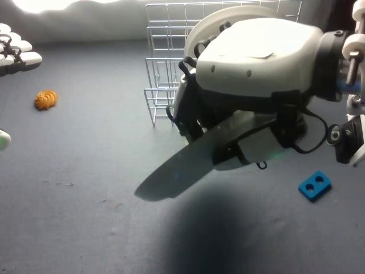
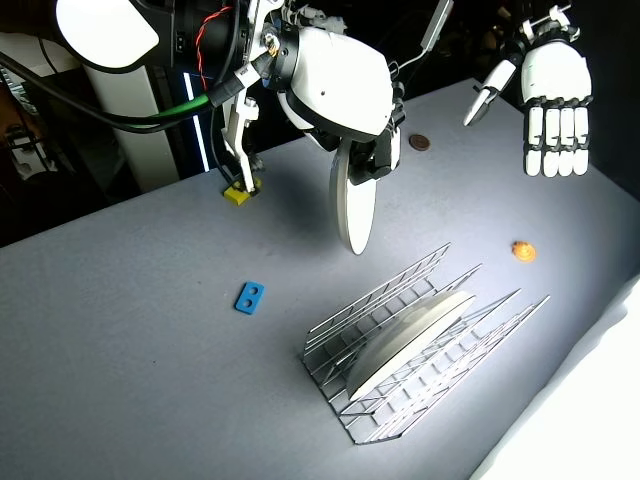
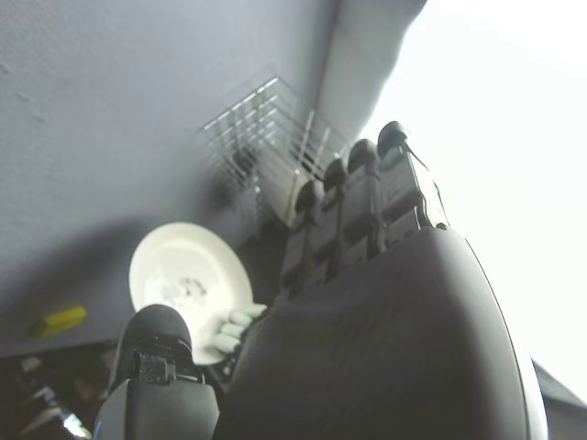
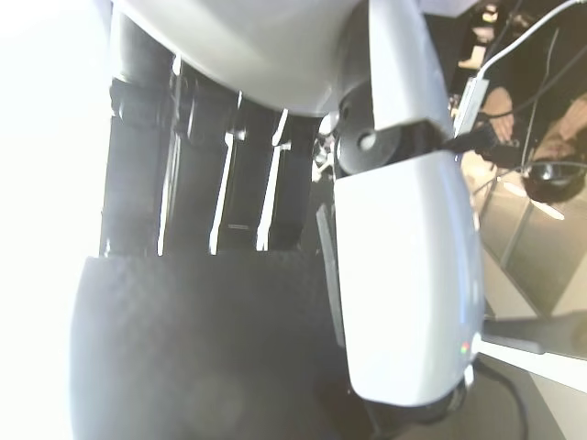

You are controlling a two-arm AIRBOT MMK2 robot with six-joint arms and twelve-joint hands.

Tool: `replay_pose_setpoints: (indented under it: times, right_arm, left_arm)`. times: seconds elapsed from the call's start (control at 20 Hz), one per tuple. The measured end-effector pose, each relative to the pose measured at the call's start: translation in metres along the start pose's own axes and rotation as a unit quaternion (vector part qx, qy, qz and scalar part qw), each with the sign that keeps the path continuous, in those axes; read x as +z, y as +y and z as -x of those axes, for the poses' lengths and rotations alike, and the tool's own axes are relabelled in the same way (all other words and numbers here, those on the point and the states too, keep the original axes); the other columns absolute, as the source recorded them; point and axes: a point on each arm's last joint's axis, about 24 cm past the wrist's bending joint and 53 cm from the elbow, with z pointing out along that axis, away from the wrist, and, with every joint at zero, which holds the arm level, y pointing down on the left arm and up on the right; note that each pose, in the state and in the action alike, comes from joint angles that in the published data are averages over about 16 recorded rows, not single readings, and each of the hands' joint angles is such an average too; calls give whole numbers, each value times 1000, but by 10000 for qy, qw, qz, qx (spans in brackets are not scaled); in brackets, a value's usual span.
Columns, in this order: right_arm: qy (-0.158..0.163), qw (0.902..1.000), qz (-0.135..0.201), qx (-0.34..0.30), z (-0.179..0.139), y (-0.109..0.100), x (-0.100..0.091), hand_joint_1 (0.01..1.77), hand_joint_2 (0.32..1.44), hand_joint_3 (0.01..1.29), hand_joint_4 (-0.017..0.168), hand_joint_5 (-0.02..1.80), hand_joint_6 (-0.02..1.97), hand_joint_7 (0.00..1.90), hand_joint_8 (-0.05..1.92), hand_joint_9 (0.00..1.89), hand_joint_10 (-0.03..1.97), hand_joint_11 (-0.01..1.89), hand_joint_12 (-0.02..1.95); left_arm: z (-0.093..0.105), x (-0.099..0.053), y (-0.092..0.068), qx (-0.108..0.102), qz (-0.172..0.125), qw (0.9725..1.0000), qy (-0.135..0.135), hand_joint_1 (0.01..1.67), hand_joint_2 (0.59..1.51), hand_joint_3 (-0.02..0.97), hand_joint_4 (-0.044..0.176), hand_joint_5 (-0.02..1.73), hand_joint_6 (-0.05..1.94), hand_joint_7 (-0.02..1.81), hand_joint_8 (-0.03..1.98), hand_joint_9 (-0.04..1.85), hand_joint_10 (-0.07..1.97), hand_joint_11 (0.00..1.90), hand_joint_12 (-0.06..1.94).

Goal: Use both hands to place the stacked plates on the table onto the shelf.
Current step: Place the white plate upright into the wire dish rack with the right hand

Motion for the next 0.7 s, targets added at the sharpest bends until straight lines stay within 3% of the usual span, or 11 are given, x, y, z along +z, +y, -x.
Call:
replay_pose_setpoints:
  times: [0.4,0.55,0.7]
  right_arm:
    - [-337,9978,-213,531,41,-12,-4,1246,960,11,-8,1016,744,1207,722,1416,35,955,1081]
    - [-527,9957,-252,725,61,-17,-6,1246,962,11,-8,1015,743,1207,721,1418,35,954,1081]
    - [-699,9931,-308,890,78,-24,-8,1246,963,11,-8,1015,743,1209,716,1420,35,955,1080]
  left_arm:
    - [2,-4,-19,232,-475,9986,76,13,1101,11,7,42,3,21,5,19,7,15,7]
    - [1,-8,-31,323,-791,9962,140,13,1100,11,7,37,2,20,5,19,7,15,8]
    - [-1,-14,-45,393,-1155,9922,242,13,1099,12,7,34,2,18,4,19,7,15,8]
